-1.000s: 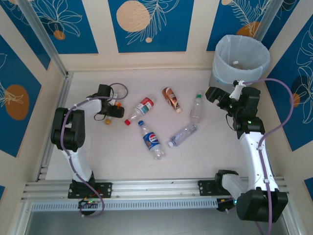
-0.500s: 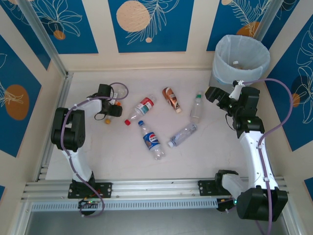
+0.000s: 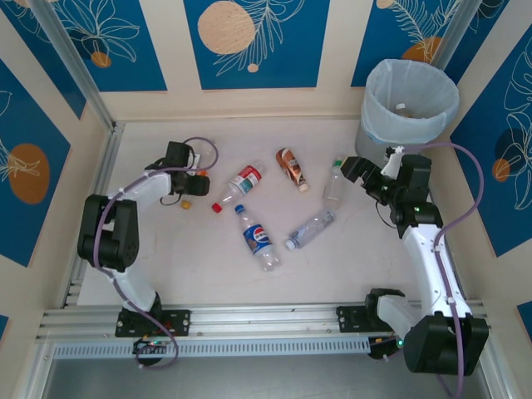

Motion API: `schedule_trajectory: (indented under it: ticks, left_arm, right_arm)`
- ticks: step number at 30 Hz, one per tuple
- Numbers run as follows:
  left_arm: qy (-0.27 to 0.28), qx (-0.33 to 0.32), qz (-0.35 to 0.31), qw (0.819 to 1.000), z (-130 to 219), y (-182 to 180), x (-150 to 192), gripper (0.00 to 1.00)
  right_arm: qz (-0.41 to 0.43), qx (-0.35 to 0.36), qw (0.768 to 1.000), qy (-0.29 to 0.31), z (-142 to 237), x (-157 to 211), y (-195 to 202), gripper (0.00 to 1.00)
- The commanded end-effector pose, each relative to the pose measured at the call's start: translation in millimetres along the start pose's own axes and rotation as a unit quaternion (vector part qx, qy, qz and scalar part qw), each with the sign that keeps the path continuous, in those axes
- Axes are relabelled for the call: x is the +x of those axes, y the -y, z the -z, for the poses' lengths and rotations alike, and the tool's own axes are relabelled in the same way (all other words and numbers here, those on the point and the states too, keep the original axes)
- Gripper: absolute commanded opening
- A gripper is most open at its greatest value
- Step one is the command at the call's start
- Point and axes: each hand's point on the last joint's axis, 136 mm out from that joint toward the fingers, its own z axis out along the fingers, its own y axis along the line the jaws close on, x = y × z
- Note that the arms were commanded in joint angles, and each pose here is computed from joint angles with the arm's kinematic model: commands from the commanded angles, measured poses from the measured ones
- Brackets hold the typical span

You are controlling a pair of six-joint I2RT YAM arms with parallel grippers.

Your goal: Put the plastic bottles in the bin

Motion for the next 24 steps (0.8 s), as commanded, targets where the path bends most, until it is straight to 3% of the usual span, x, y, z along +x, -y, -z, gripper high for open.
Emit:
schedule_trajectory:
  ticks: [1,12,24]
  left_arm:
    - [0.043,0.041,0.017,0.998,25.3,30.2,-16.6,0.48]
    - [0.109,0.140,-0.023,0.984,82.8,134.2,-19.7,0.49]
    - [0.169,0.188,-0.117,0.960,107.7,205.6,0.1,0.49]
  right_arm:
    - [-0.001,-0.015,1.000,-0.010,-3.5,7.5,-5.9,0.99]
    - [-0.047,-0.090,0.994,-0.027,-23.4,12.6,-26.9,1.00]
    - [-0.045,-0.162,0.981,-0.093,-38.5,28.0,-72.2,1.00]
